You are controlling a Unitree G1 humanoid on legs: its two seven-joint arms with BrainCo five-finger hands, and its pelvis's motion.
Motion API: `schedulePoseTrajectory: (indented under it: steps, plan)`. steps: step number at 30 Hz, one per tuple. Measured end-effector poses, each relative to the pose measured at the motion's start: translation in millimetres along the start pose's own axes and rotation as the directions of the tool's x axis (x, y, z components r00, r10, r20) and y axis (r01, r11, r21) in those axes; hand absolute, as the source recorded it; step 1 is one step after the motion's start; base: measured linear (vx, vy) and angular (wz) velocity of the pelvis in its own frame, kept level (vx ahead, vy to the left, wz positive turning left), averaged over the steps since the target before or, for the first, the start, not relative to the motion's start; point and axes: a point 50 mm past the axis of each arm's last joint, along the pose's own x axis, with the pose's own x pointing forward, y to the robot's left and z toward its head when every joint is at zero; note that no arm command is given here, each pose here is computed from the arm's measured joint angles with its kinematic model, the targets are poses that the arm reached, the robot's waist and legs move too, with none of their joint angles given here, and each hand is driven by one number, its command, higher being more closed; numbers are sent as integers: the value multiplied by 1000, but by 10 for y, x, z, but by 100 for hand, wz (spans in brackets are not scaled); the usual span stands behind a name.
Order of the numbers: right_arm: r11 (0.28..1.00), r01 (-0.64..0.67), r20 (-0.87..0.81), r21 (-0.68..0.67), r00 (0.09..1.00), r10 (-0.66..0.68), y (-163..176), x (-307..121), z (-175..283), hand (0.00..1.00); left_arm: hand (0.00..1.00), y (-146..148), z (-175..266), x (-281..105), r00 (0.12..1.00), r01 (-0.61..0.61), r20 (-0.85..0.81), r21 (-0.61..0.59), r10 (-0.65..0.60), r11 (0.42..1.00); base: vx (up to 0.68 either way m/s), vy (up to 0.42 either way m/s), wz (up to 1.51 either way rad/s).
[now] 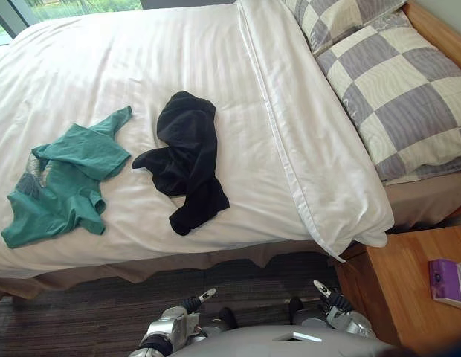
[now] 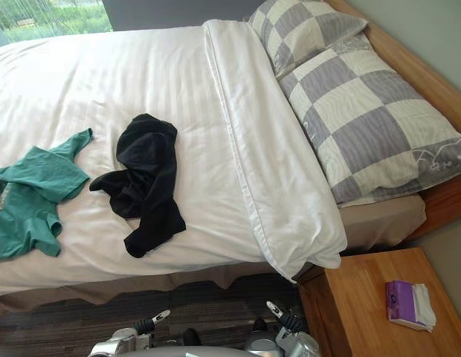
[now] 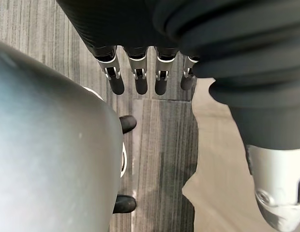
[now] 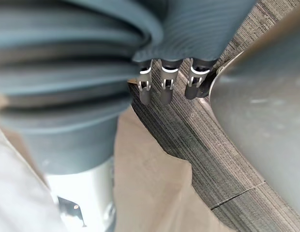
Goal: Tidy the bed and pick cloth on bed and put in laundry
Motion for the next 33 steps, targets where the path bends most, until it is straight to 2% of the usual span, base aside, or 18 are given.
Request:
schedulePoseTrajectory:
  steps: [8,13,17,21,24,26,29,33]
  plan:
    - [1000,1,0,8,1000,-1,-18,-6,-5,0,0,-30,45,3,999,-1,33,-31,2,1000,0,0,-5]
    - [999,-25,-2,-31,1000,25,7,-5,23,0,0,-16,145,-4,993,-27,108,-163,45,986,10,-77,5]
    - [995,15,5,-97,1000,-15,-167,-59,38,0,0,74,100,-16,985,-51,142,-307,98,950,11,-55,26]
    - [987,57,-5,-152,998,-59,-349,-89,93,0,0,54,85,-17,979,-43,172,-335,106,941,47,198,24]
    - [986,45,9,-158,999,-44,-356,-94,98,0,0,-86,29,-3,986,-19,151,-294,66,956,2,469,36]
    - [992,35,1,-123,999,-35,-202,-59,-9,0,0,66,144,-9,983,-50,159,-258,93,965,-36,601,27]
    - [984,5,-4,-179,1000,-6,-213,-79,-41,0,0,117,92,-19,984,-78,146,-183,105,980,-90,446,6]
    - [964,-106,-15,-242,994,105,-62,-66,-35,0,0,-66,262,-13,985,-40,168,-38,46,998,-3,189,86]
